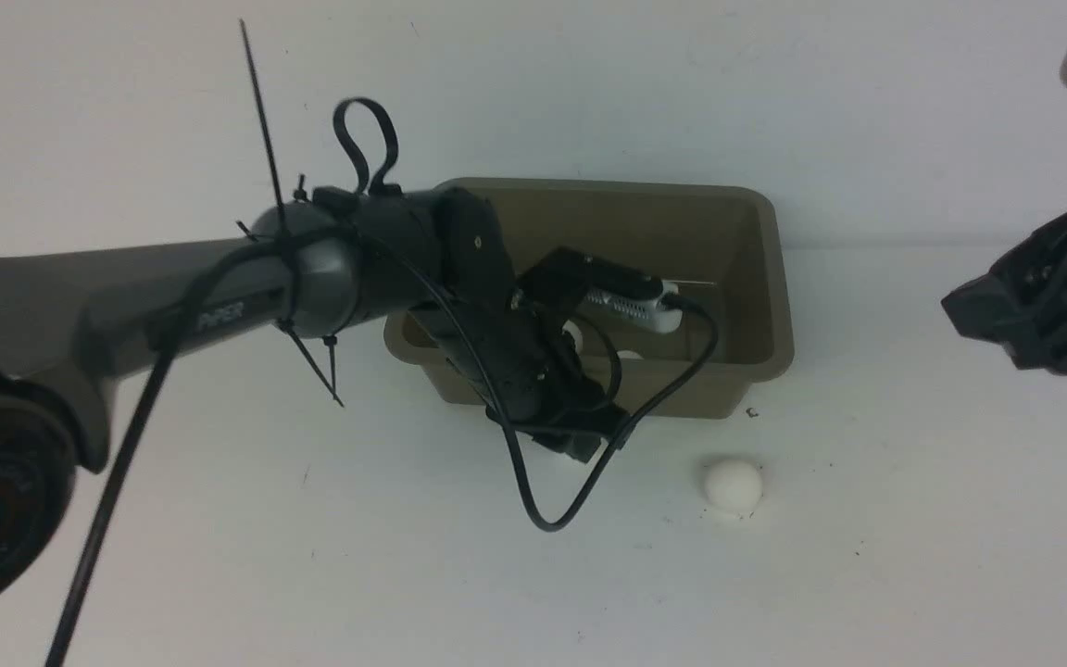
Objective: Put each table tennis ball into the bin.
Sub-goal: Use the right arm to clamp the table tennis ball closest to it
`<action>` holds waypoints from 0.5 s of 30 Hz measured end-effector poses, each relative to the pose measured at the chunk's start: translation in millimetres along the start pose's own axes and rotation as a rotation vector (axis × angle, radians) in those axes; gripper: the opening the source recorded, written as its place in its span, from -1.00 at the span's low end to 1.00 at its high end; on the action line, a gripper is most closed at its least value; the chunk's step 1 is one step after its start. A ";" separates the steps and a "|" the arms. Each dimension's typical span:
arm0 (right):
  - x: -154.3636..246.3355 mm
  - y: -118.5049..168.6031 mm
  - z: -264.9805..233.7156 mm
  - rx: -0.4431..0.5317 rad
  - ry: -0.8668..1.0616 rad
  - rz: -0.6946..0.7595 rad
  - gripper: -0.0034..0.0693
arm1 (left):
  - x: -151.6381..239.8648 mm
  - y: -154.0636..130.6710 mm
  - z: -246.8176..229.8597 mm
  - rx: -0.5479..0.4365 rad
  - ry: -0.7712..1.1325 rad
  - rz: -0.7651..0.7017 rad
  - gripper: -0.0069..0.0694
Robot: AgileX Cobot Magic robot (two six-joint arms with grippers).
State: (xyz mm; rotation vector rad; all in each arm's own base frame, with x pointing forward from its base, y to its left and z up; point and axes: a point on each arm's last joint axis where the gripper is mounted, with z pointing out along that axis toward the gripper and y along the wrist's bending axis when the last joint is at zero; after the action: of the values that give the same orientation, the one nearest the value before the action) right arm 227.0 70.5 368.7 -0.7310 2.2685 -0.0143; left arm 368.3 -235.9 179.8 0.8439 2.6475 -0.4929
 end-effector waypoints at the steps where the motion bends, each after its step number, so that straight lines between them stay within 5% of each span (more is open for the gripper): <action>1: 0.0 0.1 0.0 -0.001 0.000 0.001 0.46 | -2.2 -2.0 -7.5 0.000 -0.016 0.005 -0.28; 15: 10.1 3.0 -0.6 -0.029 0.112 0.060 0.46 | -10.8 -16.4 -56.9 0.006 -0.113 0.076 -0.11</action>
State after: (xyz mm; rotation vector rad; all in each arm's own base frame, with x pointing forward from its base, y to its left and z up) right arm 219.4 67.7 361.9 -0.6918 2.4015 0.0066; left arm 355.9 -230.3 238.5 0.8874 2.5031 -0.5143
